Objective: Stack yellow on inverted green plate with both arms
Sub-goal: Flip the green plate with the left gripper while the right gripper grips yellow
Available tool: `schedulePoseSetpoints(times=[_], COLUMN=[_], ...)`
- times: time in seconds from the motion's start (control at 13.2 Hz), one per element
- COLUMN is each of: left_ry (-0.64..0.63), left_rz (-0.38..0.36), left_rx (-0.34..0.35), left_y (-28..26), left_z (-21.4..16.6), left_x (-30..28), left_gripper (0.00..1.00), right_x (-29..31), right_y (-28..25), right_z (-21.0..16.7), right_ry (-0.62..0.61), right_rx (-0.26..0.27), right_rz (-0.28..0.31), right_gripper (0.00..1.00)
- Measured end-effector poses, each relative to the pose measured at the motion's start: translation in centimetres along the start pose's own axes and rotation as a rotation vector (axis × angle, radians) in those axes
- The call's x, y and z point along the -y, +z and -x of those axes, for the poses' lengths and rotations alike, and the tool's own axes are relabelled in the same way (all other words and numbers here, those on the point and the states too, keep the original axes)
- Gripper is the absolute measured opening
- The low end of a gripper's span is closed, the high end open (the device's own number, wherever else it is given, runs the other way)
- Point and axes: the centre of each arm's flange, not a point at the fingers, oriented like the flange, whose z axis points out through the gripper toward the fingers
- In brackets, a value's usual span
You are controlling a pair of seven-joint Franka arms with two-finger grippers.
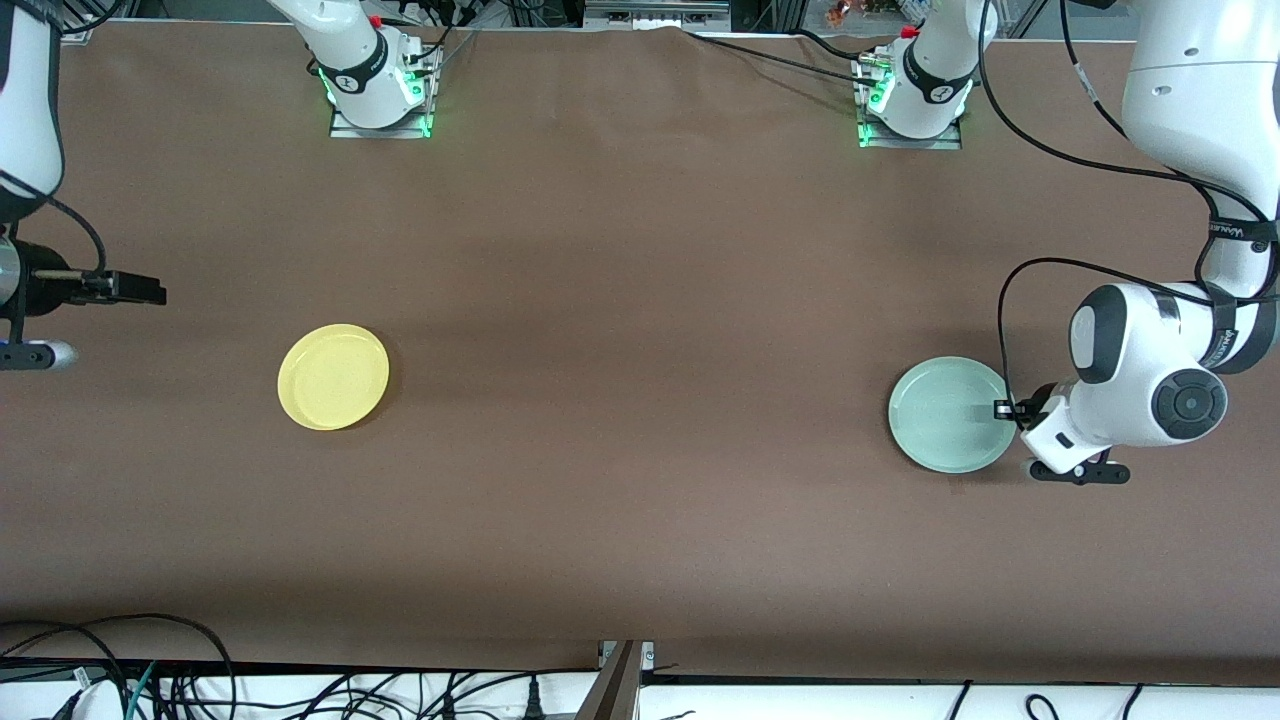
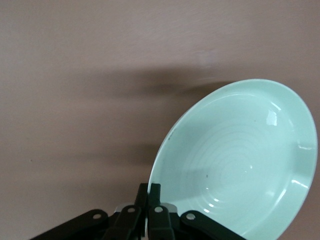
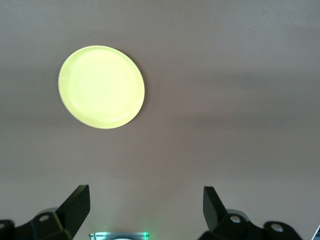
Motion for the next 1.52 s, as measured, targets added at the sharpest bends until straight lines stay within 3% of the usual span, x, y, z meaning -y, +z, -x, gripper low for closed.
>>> schedulePoseSetpoints(times=[0.3, 0.38, 0.61, 0.91, 1.52], left_ry=[-0.003, -0.007, -0.017, -0.023, 0.153], left_rz=[-0.043, -0.092, -0.353, -0.579, -0.991], left_rx=[0.007, 0.004, -0.062, -0.170, -0.445], left_y=[-5.6, -6.3, -8.1, -6.6, -0.1], left_z=[-0.1, 0.3, 3.1, 8.7, 14.1], left_x=[-8.7, -11.5, -23.1, -35.9, -48.3], left_gripper=[0.03, 0.03, 0.03, 0.03, 0.03], right_x=[-0.1, 0.0, 0.0, -0.4, -0.2], right_y=[8.4, 10.4, 14.0, 20.1, 26.2], right_z=[-4.2, -4.7, -5.2, -4.6, -4.1], right_ry=[-0.001, -0.001, 0.004, 0.050, 0.151], right_rx=[0.020, 0.018, -0.021, -0.067, -0.029], right_rz=[-0.013, -0.014, -0.010, -0.060, -0.195], right_gripper=[1.00, 1.00, 1.00, 1.00, 1.00])
